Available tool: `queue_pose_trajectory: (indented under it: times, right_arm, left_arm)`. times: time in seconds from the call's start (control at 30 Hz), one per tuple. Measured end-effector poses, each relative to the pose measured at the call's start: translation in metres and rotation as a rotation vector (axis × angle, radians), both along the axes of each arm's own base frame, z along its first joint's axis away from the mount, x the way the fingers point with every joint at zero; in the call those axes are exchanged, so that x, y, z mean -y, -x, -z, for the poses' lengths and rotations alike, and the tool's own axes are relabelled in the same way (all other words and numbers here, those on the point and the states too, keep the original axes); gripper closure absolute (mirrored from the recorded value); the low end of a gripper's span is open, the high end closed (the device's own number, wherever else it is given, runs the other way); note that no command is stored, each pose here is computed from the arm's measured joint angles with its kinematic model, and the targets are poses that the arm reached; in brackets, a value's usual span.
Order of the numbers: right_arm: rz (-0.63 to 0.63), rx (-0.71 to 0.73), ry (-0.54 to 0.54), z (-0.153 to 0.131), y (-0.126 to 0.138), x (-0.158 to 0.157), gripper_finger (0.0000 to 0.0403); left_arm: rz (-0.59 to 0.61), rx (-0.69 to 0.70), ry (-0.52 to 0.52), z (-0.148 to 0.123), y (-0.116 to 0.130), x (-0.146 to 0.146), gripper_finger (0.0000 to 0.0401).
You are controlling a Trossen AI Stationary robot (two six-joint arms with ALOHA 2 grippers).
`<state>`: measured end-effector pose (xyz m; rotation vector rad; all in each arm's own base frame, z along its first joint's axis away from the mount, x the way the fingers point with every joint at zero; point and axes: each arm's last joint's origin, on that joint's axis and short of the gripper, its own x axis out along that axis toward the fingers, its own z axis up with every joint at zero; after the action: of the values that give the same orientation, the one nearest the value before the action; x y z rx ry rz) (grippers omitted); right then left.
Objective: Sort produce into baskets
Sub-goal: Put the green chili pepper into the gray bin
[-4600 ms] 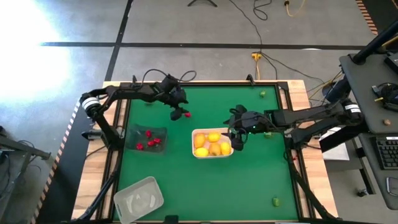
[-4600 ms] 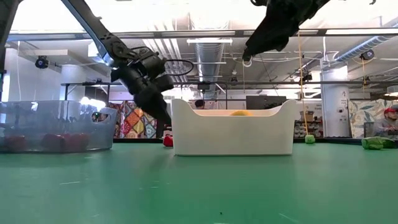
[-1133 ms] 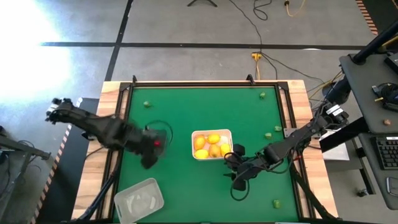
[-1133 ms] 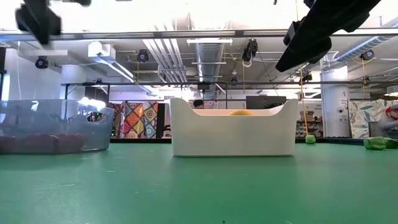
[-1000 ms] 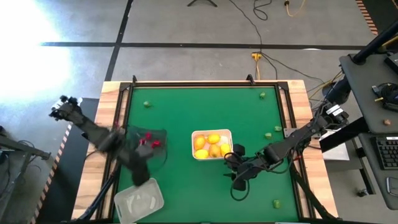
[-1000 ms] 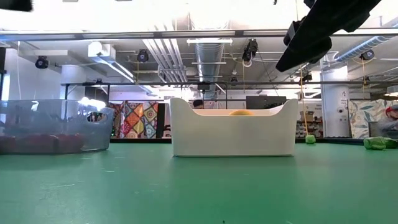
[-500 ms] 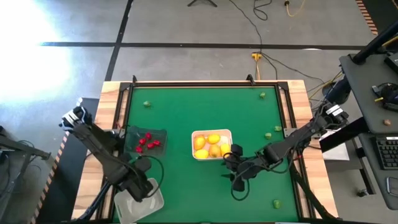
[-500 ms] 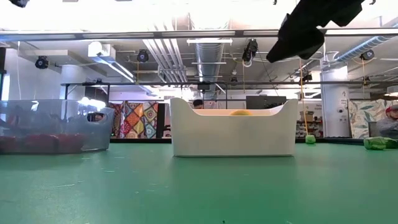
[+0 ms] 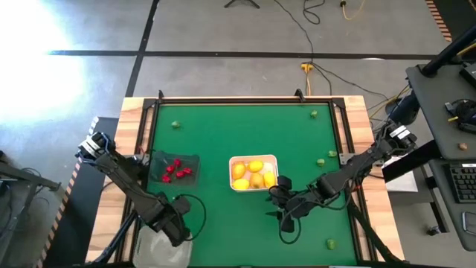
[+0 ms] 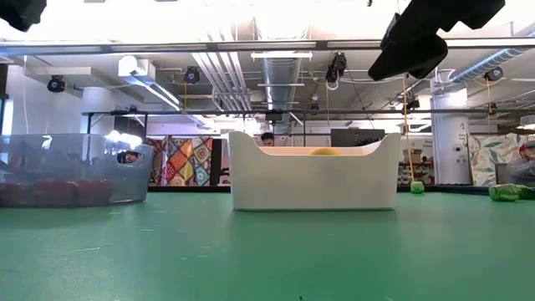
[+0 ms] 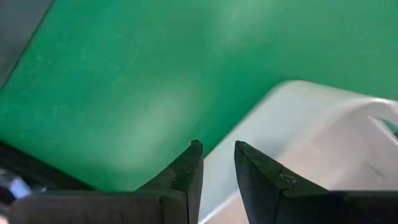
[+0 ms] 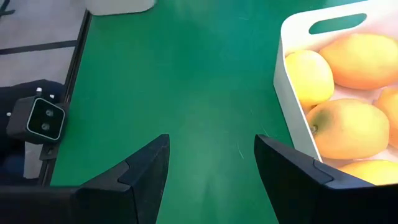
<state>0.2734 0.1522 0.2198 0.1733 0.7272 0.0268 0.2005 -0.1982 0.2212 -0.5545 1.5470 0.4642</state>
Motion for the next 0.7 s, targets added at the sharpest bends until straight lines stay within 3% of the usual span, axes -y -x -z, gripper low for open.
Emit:
queue_pose_trajectory:
  times: [0.13,0.37,0.7]
  right_arm:
    - [-0.007,0.001,0.009,0.000,0.000,0.000,0.0177]
    - [-0.021,0.003,0.026,0.000,0.000,0.000,0.0177]
    - [-0.042,0.007,0.052,0.000,0.000,0.000,0.0177]
  left_arm:
    - [-0.003,0.038,-0.005,-0.010,0.003,-0.006,0.0325]
    - [-0.057,0.142,-0.137,-0.037,0.009,-0.040,0.0325]
    - [-0.150,0.261,-0.351,-0.076,0.004,-0.147,0.0325]
